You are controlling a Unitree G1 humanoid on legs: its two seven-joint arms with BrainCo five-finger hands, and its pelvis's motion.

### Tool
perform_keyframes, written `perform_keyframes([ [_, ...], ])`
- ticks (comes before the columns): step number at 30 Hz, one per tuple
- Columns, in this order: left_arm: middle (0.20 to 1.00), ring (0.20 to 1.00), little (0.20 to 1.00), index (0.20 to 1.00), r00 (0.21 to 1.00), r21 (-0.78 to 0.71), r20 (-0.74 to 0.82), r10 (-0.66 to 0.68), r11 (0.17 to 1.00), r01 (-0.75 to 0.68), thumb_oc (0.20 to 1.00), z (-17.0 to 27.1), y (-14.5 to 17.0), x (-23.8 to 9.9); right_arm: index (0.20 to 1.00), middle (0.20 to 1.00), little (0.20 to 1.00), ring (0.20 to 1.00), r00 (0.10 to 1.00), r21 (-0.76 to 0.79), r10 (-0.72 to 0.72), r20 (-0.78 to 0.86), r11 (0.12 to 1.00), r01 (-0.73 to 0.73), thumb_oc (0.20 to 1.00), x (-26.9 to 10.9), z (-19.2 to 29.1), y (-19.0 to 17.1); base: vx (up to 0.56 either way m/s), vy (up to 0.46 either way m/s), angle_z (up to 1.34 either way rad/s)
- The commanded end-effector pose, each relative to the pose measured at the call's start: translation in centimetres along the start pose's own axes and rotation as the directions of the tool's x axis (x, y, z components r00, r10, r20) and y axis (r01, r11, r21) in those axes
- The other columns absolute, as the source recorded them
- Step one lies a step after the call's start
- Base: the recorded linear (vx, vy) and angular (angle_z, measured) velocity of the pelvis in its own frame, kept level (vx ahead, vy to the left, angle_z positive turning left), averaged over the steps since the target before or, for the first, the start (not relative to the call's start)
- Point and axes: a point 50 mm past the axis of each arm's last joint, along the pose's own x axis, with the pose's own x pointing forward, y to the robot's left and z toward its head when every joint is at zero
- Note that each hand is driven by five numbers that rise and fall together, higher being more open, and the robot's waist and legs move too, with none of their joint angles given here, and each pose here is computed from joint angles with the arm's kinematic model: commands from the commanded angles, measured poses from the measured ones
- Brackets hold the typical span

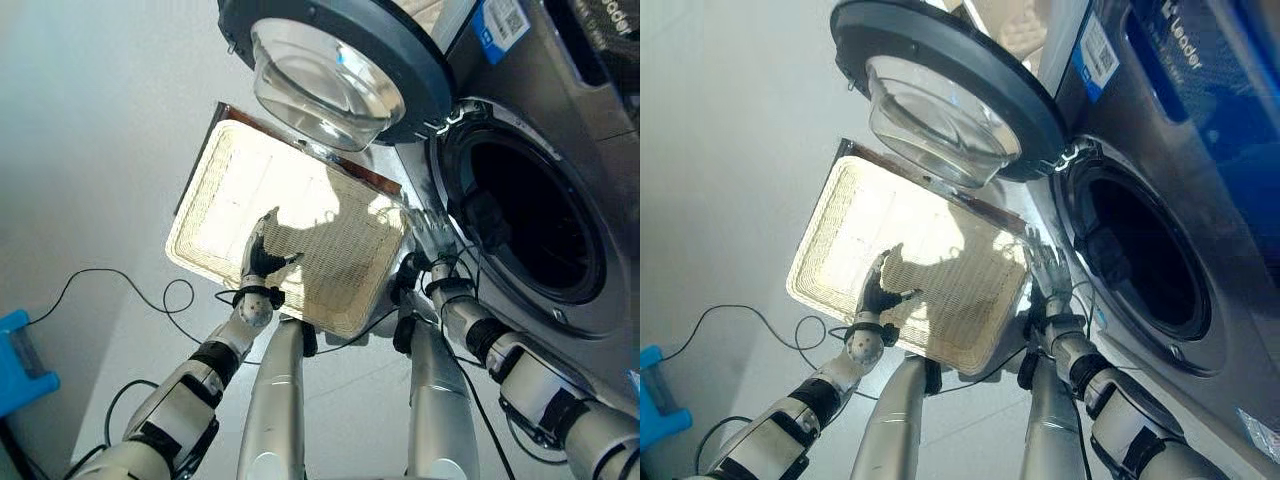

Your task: Put the clothes into the washing machine.

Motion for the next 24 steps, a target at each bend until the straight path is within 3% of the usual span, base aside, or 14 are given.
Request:
perform_keyframes([
  [1,1.000,1.000,1.000,1.000,0.999,-0.013,-0.022,-0.042,0.999,0.042,1.000,-0.9,-0.5,-0.8,1.000,1.000,1.000,1.000,0.997,0.031,0.005,-0.072,1.000,-0.003,1.000,0.1,-1.2,-0.1,0.00,0.000,0.00],
  [11,1.000,1.000,1.000,1.000,0.954,-0.014,-0.245,-0.170,0.985,0.172,1.000,-6.6,-0.5,-4.7,1.000,1.000,1.000,1.000,0.977,0.120,0.191,-0.094,0.976,-0.179,1.000,-4.8,-1.4,4.2,0.02,0.026,-0.06],
  [17,1.000,1.000,1.000,1.000,0.941,-0.017,-0.281,-0.187,0.982,0.189,1.000,-7.6,-0.7,-5.8,1.000,1.000,1.000,1.000,0.970,0.144,0.228,-0.079,0.966,-0.215,1.000,-5.9,-1.4,5.0,0.08,0.011,-0.07],
  [18,1.000,1.000,1.000,1.000,0.882,0.010,-0.360,-0.303,0.944,0.329,1.000,-10.1,-1.9,-9.5,1.000,1.000,1.000,1.000,0.907,0.251,0.420,-0.030,0.882,-0.400,1.000,-9.7,-1.0,7.7,0.34,-0.019,-0.02],
  [24,1.000,1.000,1.000,1.000,0.826,0.015,-0.458,-0.329,0.926,0.378,1.000,-11.9,-2.3,-12.2,1.000,1.000,1.000,1.000,0.839,0.309,0.544,0.003,0.798,-0.518,1.000,-13.0,-0.4,9.6,0.16,-0.016,-0.07],
])
